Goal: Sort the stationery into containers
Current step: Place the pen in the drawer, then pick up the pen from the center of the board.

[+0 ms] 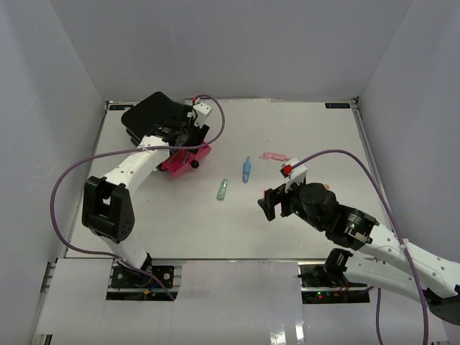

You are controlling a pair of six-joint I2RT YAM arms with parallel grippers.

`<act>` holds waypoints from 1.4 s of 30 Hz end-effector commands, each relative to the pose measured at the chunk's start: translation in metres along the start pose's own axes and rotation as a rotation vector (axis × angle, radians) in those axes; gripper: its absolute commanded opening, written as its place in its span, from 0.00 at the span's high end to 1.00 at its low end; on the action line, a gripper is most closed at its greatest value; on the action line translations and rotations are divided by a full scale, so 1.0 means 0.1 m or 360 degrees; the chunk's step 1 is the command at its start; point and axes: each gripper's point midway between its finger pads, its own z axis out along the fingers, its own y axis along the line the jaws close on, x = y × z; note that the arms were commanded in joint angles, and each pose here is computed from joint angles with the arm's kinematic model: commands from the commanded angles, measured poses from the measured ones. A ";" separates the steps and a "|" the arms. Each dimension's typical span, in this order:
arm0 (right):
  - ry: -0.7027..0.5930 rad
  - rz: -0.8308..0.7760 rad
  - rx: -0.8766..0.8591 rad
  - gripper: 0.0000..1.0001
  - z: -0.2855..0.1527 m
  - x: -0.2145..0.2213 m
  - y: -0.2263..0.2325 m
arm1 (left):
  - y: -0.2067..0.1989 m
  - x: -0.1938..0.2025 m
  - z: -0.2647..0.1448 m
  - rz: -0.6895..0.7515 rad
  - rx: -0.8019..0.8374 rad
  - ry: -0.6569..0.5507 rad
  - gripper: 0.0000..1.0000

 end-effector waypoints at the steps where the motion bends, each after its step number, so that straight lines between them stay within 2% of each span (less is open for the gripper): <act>1: 0.0006 0.0051 0.0067 0.06 0.05 0.04 -0.06 | 0.01 -0.48 -0.41 -0.0191 0.0075 -0.0253 0.28; 5: 0.0130 0.0099 0.0185 0.06 0.15 0.22 -0.14 | -0.14 -0.74 -0.84 -0.0408 0.0248 -0.0464 0.14; 8: 0.0265 0.0152 0.0274 0.09 0.23 0.44 -0.22 | -0.27 -0.69 -0.97 -0.0528 0.0344 -0.0526 0.02; 9: 0.0309 0.0163 0.0291 0.10 0.26 0.53 -0.24 | -0.30 -0.72 -1.12 -0.0576 0.0387 -0.0589 0.02; 11: 0.0402 0.0202 0.0331 0.13 0.33 0.72 -0.27 | -0.41 -0.56 -1.10 -0.0609 0.0433 -0.0599 0.02; 13: 0.0518 0.0202 0.0375 0.18 0.40 0.94 -0.32 | -0.42 -0.54 -1.24 -0.0633 0.0445 -0.0698 0.02; 14: 0.0549 0.0215 0.0386 0.19 0.42 0.99 -0.32 | -0.48 -0.35 -1.15 -0.0643 0.0452 -0.0652 0.02; 15: 0.0610 0.0210 0.0394 0.21 0.47 1.09 -0.31 | -0.47 -0.37 -1.25 -0.0644 0.0451 -0.0728 0.02; 17: 0.0662 0.0215 0.0397 0.23 0.52 1.17 -0.30 | -0.54 -0.14 -1.17 -0.0656 0.0455 -0.0701 0.02; 18: 0.0717 0.0217 0.0415 0.24 0.57 1.25 -0.30 | -0.56 -0.09 -1.17 -0.0659 0.0457 -0.0720 0.02; 19: 0.0735 0.0221 0.0420 0.26 0.60 1.27 -0.30 | -0.52 -0.15 -1.27 -0.0667 0.0445 -0.0825 0.02; 21: 0.0803 0.0221 0.0451 0.29 0.66 1.38 -0.31 | -0.57 0.03 -1.22 -0.0688 0.0440 -0.0826 0.02; 22: 0.0808 0.0227 0.0457 0.32 0.69 1.39 -0.32 | -0.56 -0.01 -1.28 -0.0684 0.0445 -0.0882 0.02; 27: 0.0875 0.0264 0.0503 0.43 0.80 1.62 -0.38 | -0.52 0.02 -1.32 -0.0685 0.0408 -0.0912 0.02; 35: 0.0876 0.0280 0.0570 0.48 0.90 1.71 -0.45 | -0.61 0.05 -1.25 -0.0699 0.0469 -0.0839 0.02; 42: 0.0922 0.0269 0.0636 0.61 0.87 1.84 -0.54 | -0.67 0.05 -1.27 -0.0742 0.0530 -0.0843 0.02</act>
